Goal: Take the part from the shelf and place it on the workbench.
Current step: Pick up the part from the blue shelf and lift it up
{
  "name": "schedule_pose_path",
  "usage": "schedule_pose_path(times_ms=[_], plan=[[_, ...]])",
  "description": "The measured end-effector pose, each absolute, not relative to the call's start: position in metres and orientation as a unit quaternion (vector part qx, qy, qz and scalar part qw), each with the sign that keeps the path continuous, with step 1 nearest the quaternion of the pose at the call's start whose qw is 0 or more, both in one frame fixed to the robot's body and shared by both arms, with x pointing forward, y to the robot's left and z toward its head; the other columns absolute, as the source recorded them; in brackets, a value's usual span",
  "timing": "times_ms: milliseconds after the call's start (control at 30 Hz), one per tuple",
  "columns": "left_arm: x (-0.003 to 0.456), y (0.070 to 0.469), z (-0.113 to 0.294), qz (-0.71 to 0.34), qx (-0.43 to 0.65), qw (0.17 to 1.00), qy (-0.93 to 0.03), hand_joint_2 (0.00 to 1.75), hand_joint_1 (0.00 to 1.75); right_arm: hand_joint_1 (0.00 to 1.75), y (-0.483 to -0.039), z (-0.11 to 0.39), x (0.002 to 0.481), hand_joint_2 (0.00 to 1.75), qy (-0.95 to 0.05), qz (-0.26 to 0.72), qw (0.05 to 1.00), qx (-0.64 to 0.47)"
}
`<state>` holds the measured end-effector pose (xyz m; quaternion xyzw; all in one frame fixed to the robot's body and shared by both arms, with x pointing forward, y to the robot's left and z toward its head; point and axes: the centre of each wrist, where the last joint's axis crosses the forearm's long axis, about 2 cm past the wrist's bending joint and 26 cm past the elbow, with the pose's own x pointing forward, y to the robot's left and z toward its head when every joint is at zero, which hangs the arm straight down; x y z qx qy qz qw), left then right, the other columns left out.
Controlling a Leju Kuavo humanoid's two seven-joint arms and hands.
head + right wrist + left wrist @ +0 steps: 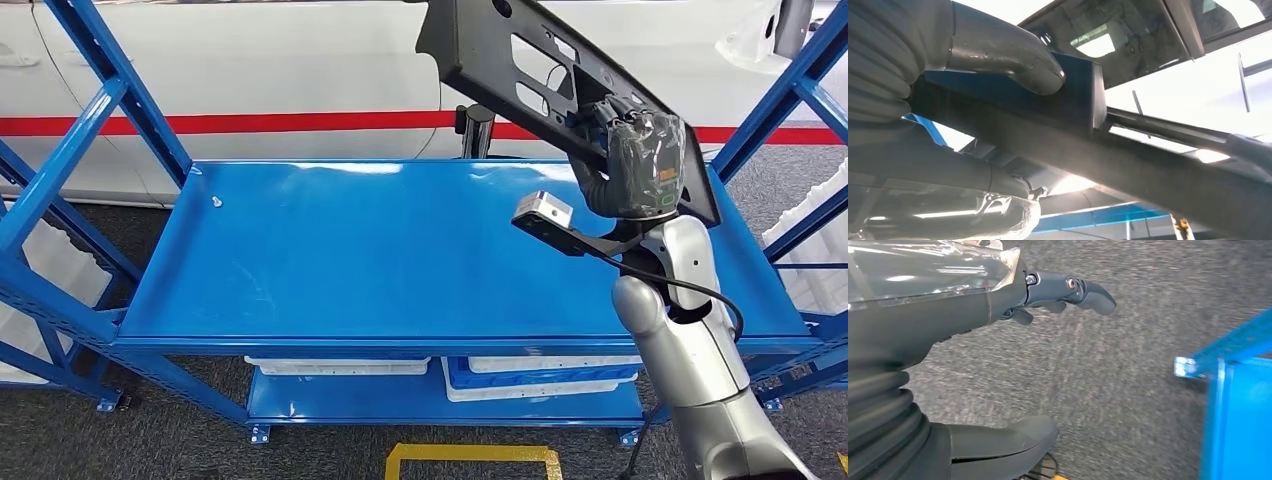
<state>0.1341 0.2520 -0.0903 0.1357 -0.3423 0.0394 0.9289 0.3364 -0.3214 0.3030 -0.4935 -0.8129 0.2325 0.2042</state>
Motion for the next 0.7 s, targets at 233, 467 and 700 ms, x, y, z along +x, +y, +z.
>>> schedule_pose_path(times_ms=[233, 467, 700], plan=[[0.133, 0.252, -0.090, 0.047, 0.141, 0.935, -0.321, 1.75, 0.00, 1.75, -0.331, 0.284, 0.324, 1.75, -0.805, 0.236, 0.222, -0.497], [0.132, 0.259, -0.091, 0.052, 0.149, 0.934, -0.322, 1.75, 0.00, 1.75, -0.337, 0.281, 0.319, 1.75, -0.804, 0.242, 0.228, -0.493], [0.131, 0.262, -0.092, 0.053, 0.151, 0.933, -0.324, 1.75, 0.00, 1.75, -0.334, 0.282, 0.316, 1.75, -0.804, 0.245, 0.219, -0.496]])
